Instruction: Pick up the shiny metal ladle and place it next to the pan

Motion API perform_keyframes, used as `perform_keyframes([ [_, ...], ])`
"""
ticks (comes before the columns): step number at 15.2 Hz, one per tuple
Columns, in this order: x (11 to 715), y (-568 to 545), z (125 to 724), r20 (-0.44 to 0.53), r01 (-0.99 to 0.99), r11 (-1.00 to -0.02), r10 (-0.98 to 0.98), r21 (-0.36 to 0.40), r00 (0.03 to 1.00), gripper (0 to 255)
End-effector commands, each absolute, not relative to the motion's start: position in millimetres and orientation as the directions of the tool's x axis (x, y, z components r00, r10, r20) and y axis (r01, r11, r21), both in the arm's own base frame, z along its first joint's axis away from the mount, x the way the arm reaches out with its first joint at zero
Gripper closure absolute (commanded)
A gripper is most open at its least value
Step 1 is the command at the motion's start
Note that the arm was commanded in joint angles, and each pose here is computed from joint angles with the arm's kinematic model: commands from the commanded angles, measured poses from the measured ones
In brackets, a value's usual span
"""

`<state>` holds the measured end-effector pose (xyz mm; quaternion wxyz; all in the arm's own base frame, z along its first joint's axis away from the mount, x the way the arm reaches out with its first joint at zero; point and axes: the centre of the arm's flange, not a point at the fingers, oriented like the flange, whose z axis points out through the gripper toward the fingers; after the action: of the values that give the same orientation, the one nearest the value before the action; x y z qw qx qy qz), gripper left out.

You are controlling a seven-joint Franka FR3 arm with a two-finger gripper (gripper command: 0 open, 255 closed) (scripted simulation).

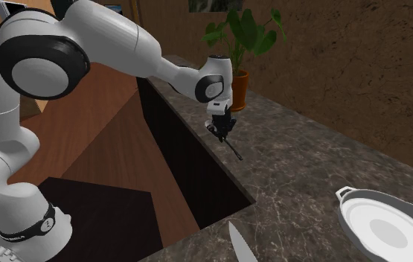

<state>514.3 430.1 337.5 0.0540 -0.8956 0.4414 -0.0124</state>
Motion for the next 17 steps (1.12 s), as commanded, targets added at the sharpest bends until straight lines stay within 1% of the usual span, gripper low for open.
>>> perform_keyframes([
  [1, 514, 430, 337, -0.025, -0.789, -0.605, -0.792, -0.107, 0.61, 255],
  [17, 514, 430, 417, -0.025, -0.789, -0.605, -0.792, -0.107, 0.61, 255],
])
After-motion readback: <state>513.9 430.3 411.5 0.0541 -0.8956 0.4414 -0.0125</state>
